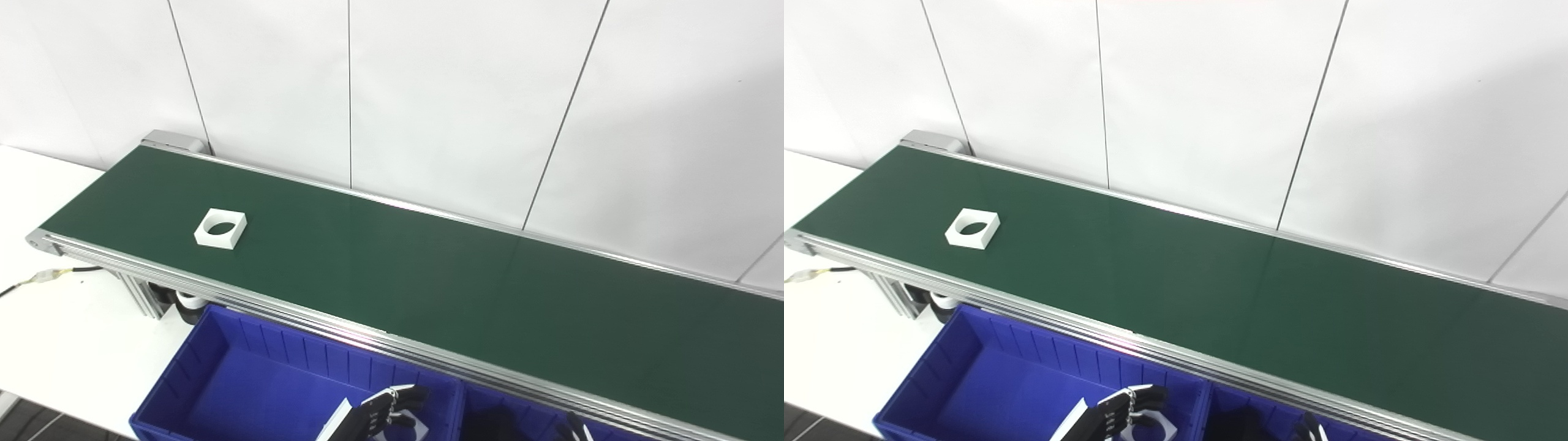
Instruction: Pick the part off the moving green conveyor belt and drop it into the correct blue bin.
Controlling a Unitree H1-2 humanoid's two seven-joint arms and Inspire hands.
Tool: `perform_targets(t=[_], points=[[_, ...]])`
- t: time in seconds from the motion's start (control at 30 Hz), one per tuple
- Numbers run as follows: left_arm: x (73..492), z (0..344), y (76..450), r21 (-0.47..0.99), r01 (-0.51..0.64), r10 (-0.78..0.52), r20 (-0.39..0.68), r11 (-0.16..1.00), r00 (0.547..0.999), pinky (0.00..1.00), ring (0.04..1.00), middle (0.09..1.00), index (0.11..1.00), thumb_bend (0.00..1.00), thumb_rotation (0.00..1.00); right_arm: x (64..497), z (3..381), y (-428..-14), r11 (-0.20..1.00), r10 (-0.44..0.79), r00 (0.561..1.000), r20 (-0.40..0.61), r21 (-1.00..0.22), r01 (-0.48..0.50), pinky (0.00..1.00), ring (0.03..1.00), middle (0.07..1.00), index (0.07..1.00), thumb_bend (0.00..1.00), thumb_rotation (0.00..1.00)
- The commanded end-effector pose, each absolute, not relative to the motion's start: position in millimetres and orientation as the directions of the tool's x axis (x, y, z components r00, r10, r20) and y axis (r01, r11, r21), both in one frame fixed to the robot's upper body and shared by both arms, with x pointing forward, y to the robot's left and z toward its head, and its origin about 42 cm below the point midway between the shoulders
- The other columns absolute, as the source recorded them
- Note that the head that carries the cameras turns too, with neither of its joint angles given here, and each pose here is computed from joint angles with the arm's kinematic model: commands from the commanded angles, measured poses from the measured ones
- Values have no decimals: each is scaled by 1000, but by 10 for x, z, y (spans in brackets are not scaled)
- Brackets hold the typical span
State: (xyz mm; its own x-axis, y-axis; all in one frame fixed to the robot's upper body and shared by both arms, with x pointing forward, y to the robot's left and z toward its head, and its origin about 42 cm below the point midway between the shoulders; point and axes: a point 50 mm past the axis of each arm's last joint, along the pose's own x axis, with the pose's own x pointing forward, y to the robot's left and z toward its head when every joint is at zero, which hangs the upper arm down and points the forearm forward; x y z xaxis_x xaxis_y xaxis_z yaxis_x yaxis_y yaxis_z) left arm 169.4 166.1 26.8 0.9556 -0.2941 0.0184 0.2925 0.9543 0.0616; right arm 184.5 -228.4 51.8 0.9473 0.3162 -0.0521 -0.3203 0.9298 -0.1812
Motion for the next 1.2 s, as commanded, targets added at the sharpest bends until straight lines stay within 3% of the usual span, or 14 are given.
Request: perform_targets(t=[0.0,0.4,0.53,0.87,1.17], points=[[1719,390,1647,62,276,-282,98,959,955,719,800,817,797,930,100,1866,619,-2289,932,323,946,43,-189,-309,911,929,947,1000,848,0],[1713,492,1653,17,246,-245,138,969,960,709,789,810,788,929,125,1871,619,-2279,936,311,948,65,-196,-294,874,908,933,984,833,62],[1745,542,1661,16,241,-241,158,970,958,705,788,811,786,921,124,1880,619,-2267,937,302,950,84,-210,-280,840,884,913,974,773,104],[1984,870,1652,46,253,-256,273,966,927,692,775,817,803,916,115,1934,601,-2233,943,280,952,124,-219,-249,798,847,884,953,760,132],[2201,1101,1720,103,233,-254,326,967,911,699,794,825,802,945,200,1961,604,-2196,946,270,951,152,-223,-233,774,828,866,937,763,137]])
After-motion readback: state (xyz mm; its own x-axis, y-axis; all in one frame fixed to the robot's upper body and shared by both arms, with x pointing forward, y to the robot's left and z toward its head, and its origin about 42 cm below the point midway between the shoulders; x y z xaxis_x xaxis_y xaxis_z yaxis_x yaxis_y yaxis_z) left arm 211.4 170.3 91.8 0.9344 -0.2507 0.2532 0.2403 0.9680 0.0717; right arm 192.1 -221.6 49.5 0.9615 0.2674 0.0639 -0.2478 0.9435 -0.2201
